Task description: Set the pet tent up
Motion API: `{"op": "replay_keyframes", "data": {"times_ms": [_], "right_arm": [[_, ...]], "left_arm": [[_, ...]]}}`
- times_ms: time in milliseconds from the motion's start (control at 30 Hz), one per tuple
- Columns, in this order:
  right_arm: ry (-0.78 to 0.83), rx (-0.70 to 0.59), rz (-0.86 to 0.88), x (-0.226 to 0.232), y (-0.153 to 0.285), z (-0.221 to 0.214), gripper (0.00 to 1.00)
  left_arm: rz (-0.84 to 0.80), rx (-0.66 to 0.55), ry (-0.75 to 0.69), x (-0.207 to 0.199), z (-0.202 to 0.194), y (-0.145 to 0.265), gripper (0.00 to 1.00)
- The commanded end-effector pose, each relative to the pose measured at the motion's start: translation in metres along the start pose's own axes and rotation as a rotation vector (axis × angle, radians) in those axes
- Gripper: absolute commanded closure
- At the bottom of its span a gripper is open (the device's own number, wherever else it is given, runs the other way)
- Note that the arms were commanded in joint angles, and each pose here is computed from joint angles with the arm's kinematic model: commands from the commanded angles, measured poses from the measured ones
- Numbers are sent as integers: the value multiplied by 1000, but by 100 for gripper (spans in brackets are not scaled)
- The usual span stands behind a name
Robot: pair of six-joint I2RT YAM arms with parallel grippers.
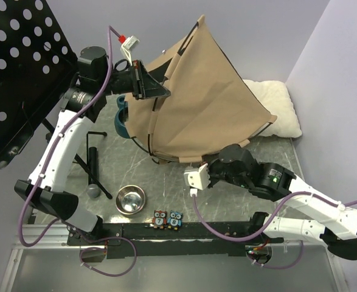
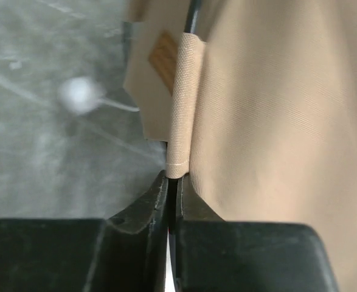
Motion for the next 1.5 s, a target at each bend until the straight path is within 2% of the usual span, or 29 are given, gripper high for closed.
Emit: {"op": "replay_keyframes", "data": {"times_ms": [0, 100, 167, 233, 267, 367, 500, 633, 733, 833, 967, 1100, 1200, 1300, 1467], "right_arm": [[-98, -69, -267, -65, 30, 20, 100], [-209, -130, -301, -77, 44, 26, 100], [-304, -143, -311, -83, 51, 24, 100], [-399, -156, -316, -85, 57, 20, 100], [-440, -165, -325, -87, 59, 19, 100], [-559, -191, -377, -94, 67, 12, 100], [-685, -257, -492, -120, 82, 7, 100], [-765, -320, -554, -140, 94, 6, 100], [-763, -367, -550, -143, 99, 13, 100], [-752, -401, -529, -140, 101, 18, 100], [-757, -410, -529, -138, 101, 18, 100], [-761, -412, -537, -141, 102, 18, 100], [-768, -408, -544, -142, 102, 17, 100], [-780, -396, -549, -140, 99, 14, 100], [-806, -355, -601, -142, 100, 3, 100]], "left_arm": [[-22, -43, -161, -9, 30, 3, 77], [15, -76, -264, -5, 56, 7, 54], [52, -133, -339, -4, 74, 14, 26], [99, -228, -443, -9, 98, 28, 4], [139, -275, -497, -12, 108, 37, 0], [255, -396, -659, -32, 128, 65, 0], [306, -432, -732, -46, 107, 89, 0], [271, -316, -734, -28, 48, 89, 0], [223, -206, -723, 4, 2, 78, 3], [215, -152, -675, 33, -13, 65, 13], [170, -43, -624, 60, -36, 38, 20], [97, 63, -618, 64, -64, 13, 30], [77, 88, -612, 62, -77, 4, 37], [104, 64, -614, 60, -75, 8, 36], [237, -49, -580, 50, -45, 33, 23]]}}
Point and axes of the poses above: each gripper's point midway between its finger pads, its own y axis back along the fingers, its own x axis along the line the jaws close on, z = x × y, the point moved 1 cm from there along y, back along the fingers, and after that the axes turned 4 degrees about -y, right-handed, at the moved point
